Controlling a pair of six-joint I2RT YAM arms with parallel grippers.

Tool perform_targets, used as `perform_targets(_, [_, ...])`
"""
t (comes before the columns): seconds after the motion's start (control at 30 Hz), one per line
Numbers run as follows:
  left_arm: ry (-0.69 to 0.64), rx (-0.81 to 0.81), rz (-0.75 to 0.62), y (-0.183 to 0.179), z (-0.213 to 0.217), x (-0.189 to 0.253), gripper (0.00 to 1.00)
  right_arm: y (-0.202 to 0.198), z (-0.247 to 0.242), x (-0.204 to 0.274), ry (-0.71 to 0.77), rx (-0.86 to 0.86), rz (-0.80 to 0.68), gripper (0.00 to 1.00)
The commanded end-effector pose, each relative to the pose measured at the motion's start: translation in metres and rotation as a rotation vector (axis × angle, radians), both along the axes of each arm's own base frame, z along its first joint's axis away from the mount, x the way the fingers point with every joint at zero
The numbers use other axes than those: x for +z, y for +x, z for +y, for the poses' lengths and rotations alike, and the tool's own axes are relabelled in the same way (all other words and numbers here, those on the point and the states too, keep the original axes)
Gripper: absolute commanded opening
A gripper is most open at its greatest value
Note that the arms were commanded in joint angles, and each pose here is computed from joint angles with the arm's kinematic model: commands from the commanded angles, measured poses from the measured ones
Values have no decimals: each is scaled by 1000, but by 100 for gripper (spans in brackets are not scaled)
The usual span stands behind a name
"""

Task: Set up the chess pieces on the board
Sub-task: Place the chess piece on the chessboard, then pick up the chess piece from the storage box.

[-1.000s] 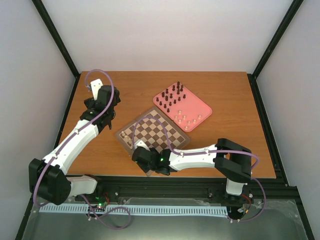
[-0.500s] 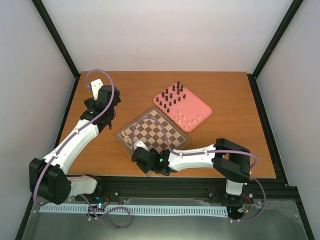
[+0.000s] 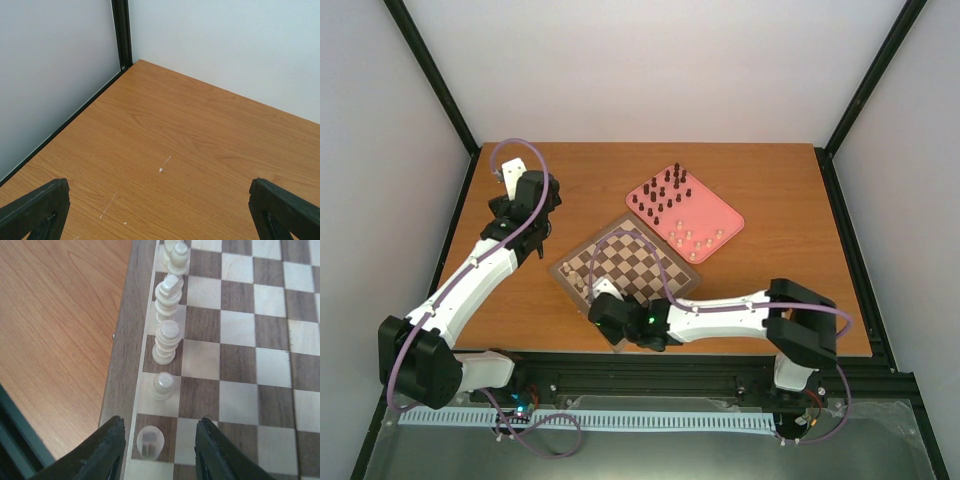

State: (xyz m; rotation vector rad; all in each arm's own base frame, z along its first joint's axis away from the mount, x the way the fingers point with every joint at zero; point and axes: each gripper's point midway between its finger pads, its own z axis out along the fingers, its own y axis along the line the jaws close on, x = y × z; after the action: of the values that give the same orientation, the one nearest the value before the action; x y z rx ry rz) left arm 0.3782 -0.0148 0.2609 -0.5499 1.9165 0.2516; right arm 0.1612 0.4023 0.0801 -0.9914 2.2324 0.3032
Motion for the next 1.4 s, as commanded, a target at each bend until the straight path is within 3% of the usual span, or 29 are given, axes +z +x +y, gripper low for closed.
perform_targets(0.0, [-15, 2, -40, 5, -1, 15, 100, -4, -12, 34, 62, -10, -53, 43])
perform_targets(0.13, [-15, 2, -39, 5, -2, 15, 100, 2, -34, 59, 98, -56, -110, 48])
perform_targets(0.23, [-17, -2, -41, 5, -2, 16, 100, 22, -59, 82, 89, -167, -212, 65])
perform_targets(0.3, [-19, -5, -44, 4, -3, 16, 100, 44, -80, 95, 87, -259, -255, 69])
perform_targets(0.4, [-20, -7, -45, 4, -3, 17, 100, 90, -119, 102, 78, -422, -282, 86])
perform_targets(0.5, [-19, -10, -44, 5, -4, 16, 100, 135, -163, 101, 73, -576, -276, 97])
perform_targets(0.6, [-17, -14, -41, 6, -6, 16, 100, 180, -215, 95, 25, -744, -275, 100])
perform_targets(0.8, [-15, -17, -37, 7, -7, 15, 100, 239, -293, 69, -58, -948, -202, 99])
perform_targets(0.9, [-12, -17, -34, 8, -8, 14, 100, 259, -311, 44, -83, -977, -137, 94])
perform_targets(1.1, [4, -10, -9, 13, -9, 6, 100, 284, -322, -6, -83, -974, 0, 65])
perform_targets(1.37, [22, 4, 7, 17, -8, 4, 100, 287, -303, -16, -29, -887, 47, 62])
